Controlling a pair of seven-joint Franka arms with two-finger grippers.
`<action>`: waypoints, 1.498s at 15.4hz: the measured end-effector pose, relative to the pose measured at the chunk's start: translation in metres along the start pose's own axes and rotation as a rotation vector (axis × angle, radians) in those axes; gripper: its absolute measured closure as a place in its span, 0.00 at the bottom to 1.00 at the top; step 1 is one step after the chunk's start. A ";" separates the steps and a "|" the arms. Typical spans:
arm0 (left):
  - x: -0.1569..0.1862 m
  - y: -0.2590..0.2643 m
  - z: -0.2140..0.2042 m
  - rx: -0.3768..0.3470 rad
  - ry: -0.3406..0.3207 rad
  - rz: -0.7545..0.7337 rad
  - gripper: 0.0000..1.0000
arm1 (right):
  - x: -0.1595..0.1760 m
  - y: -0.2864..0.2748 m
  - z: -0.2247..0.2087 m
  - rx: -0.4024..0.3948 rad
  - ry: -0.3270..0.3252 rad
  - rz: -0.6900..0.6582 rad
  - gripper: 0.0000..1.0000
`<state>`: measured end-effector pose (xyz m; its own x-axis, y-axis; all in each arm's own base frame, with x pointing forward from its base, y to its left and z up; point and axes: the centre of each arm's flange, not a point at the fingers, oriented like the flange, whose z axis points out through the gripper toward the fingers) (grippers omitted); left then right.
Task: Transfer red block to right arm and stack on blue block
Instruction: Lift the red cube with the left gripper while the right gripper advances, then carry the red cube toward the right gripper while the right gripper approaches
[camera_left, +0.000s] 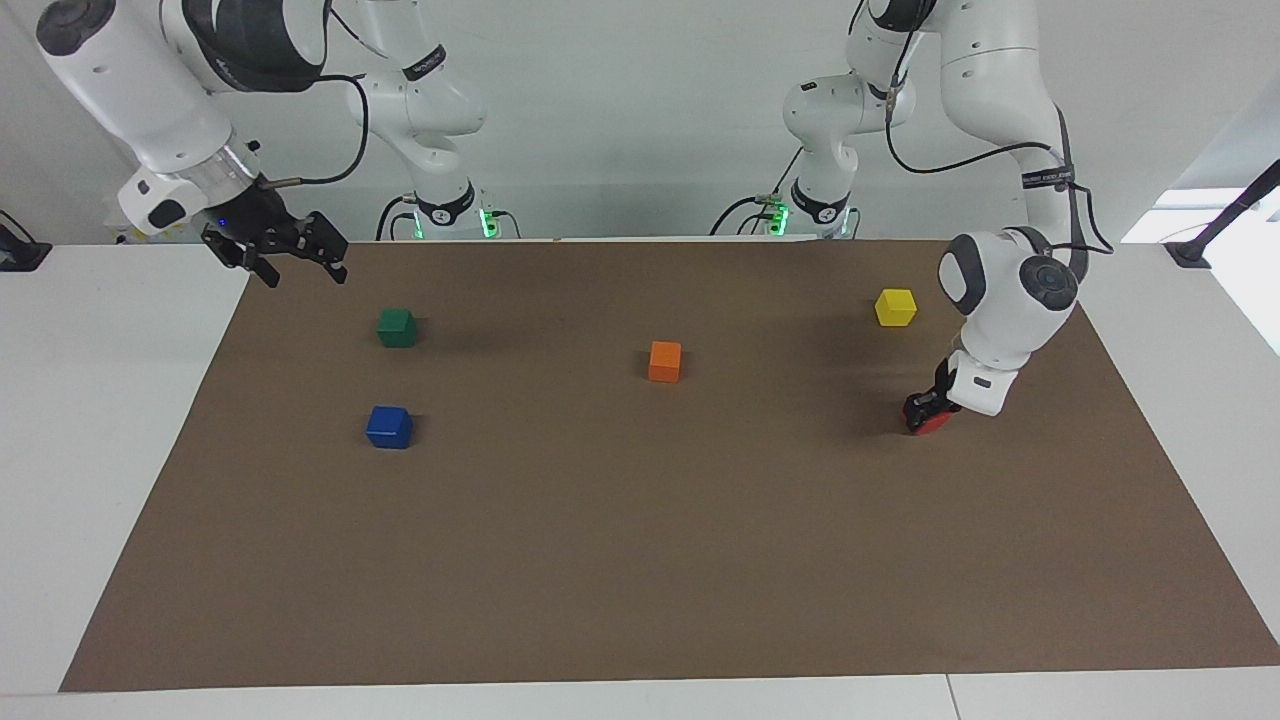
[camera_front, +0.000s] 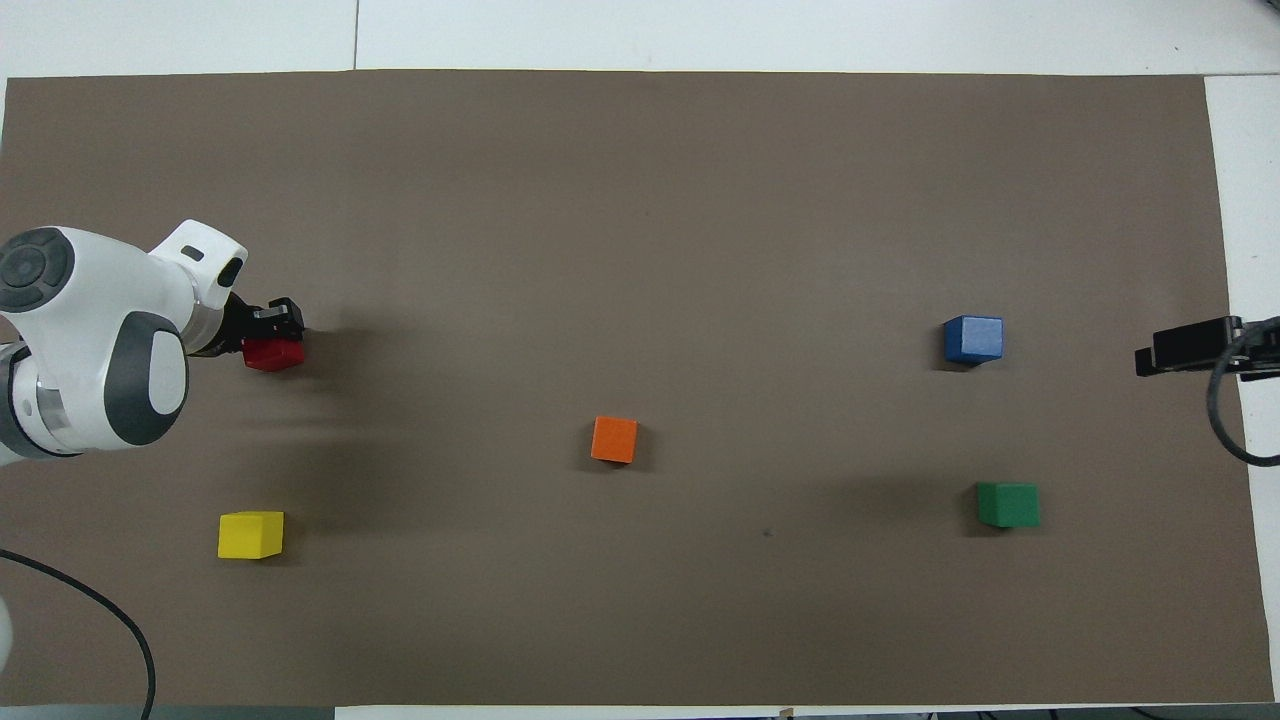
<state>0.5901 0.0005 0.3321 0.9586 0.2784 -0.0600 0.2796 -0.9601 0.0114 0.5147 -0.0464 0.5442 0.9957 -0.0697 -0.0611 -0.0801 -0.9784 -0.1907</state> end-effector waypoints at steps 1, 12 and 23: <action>0.001 0.007 -0.019 -0.002 -0.023 -0.031 0.46 | 0.001 -0.004 0.011 0.045 -0.002 -0.006 0.00; -0.078 0.102 -0.219 -0.278 -0.229 -0.644 0.46 | 0.028 -0.024 0.128 0.596 0.006 -0.224 0.00; -0.105 0.120 -0.201 -0.525 -0.646 -0.953 0.46 | -0.004 -0.108 0.215 1.178 0.094 -0.310 0.00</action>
<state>0.5336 -0.1384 0.5409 0.2055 0.6447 -0.7363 0.9725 -0.2185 0.0801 0.5094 0.1010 0.3544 0.9758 0.0735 0.2061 0.2164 -0.1844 -0.9587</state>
